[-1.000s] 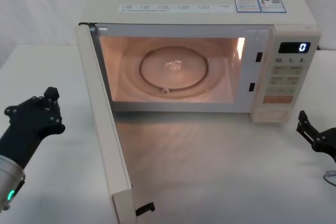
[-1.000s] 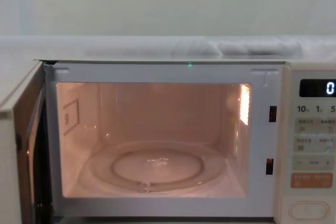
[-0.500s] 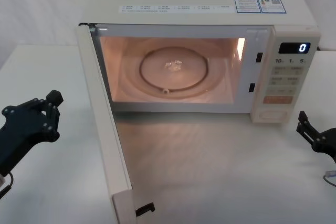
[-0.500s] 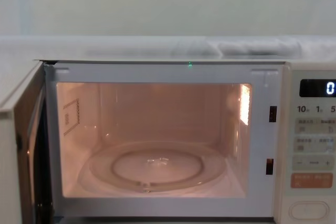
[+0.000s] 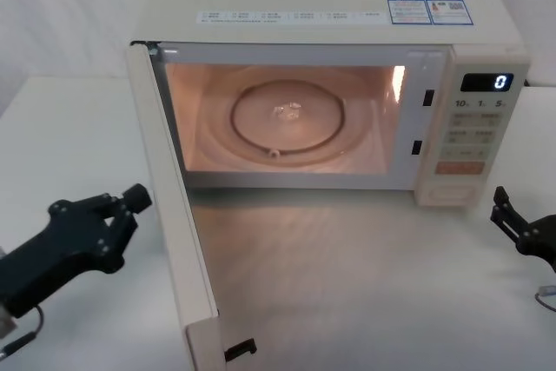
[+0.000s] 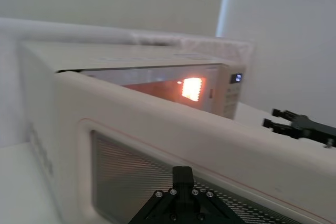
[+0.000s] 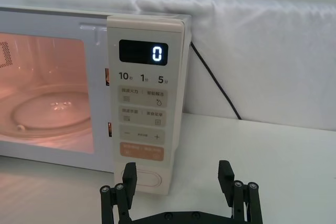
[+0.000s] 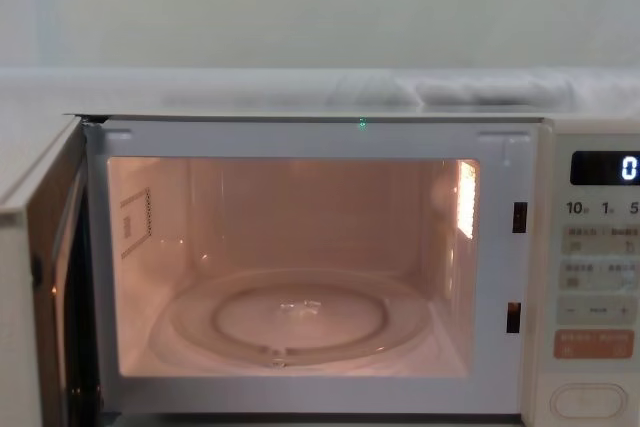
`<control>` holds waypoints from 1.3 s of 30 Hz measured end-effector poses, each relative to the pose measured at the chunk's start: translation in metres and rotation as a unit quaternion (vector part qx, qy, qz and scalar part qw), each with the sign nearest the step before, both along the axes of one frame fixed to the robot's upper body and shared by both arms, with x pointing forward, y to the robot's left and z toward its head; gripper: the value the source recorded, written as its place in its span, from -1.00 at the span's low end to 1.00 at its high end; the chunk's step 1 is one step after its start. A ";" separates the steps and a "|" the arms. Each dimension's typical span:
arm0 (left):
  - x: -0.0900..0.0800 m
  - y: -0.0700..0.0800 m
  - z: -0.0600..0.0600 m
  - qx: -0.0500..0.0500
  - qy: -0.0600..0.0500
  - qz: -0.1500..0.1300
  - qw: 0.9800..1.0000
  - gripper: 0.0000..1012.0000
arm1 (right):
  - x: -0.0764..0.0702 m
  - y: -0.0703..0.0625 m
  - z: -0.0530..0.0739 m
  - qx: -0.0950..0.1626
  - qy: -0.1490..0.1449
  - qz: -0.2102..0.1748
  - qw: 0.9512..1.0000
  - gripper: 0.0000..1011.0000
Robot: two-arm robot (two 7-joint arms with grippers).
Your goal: Press the button to open the microwave door with one hand; close the microwave door with the other hand.
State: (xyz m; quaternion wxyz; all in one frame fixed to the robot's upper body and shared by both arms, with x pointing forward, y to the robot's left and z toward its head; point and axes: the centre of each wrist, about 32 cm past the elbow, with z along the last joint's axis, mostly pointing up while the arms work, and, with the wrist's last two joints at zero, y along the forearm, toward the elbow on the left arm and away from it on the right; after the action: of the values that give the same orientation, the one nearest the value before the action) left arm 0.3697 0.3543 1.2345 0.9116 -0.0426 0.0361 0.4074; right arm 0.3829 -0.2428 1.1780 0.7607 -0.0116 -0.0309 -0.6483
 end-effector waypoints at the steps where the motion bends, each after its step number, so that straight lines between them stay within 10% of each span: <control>1: 0.002 -0.001 -0.001 0.003 -0.003 -0.010 1.000 -1.00 | 0.000 0.000 0.000 0.000 0.000 0.000 1.000 0.98; 12: 0.018 -0.016 0.001 0.057 -0.060 -0.047 0.995 -1.00 | 0.000 0.000 0.000 0.000 0.000 0.000 1.000 0.98; 17: 0.025 -0.024 0.003 0.065 -0.075 -0.054 0.994 -1.00 | 0.000 0.000 0.000 0.000 0.000 0.000 1.000 0.98; 25: 0.041 -0.041 0.009 0.054 -0.091 -0.049 0.993 -1.00 | 0.000 0.000 0.000 0.000 0.000 0.000 1.000 0.98; 39: 0.075 -0.078 0.005 0.040 -0.076 -0.017 0.996 -1.00 | 0.000 0.000 0.000 0.000 0.000 0.000 1.000 0.98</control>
State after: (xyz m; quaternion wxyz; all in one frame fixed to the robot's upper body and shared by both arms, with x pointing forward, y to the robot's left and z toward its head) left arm 0.4446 0.2760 1.2395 0.9195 -0.0368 -0.0490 0.3884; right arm 0.3829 -0.2428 1.1780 0.7607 -0.0115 -0.0310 -0.6483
